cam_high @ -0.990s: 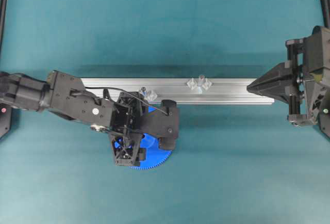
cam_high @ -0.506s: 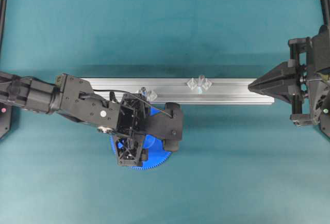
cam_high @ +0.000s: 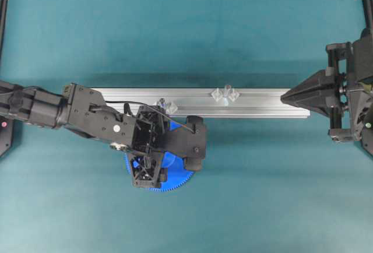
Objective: Insert the large gear onto the shaft.
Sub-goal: 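Close the left gripper on the blue gear's hub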
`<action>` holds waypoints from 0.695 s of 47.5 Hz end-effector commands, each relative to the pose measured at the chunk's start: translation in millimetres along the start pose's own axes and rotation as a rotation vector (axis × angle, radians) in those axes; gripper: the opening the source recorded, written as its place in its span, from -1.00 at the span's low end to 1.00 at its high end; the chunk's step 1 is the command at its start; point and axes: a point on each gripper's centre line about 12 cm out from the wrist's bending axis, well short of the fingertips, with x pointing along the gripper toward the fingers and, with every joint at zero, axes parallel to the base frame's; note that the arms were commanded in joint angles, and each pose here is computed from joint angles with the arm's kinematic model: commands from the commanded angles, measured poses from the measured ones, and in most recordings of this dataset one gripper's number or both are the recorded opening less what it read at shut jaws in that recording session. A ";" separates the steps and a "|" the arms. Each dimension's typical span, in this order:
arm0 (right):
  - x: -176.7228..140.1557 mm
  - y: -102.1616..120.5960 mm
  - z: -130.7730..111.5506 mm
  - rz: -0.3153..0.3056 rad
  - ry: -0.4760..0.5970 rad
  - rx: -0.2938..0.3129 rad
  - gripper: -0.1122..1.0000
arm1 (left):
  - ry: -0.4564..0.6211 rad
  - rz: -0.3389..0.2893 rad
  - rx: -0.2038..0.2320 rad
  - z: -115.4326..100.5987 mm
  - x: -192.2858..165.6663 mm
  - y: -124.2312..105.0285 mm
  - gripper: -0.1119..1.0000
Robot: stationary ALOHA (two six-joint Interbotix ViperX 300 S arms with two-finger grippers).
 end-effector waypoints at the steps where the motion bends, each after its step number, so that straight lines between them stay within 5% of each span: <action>1: 0.0 0.2 4.9 0.000 -0.015 0.013 -0.58 | -0.005 -0.001 0.000 0.9 -1.5 -0.7 0.89; 16: -0.3 0.2 5.1 0.001 -0.017 0.013 -0.58 | 0.034 0.003 -0.018 -3.5 2.4 -0.4 0.86; 24: -0.2 0.1 4.5 0.000 -0.015 0.013 -0.58 | 0.040 0.003 -0.020 -2.3 1.0 -0.4 0.58; 33: -0.1 0.1 3.9 0.000 -0.014 0.013 -0.58 | 0.029 0.002 -0.014 1.2 -1.2 -0.6 0.58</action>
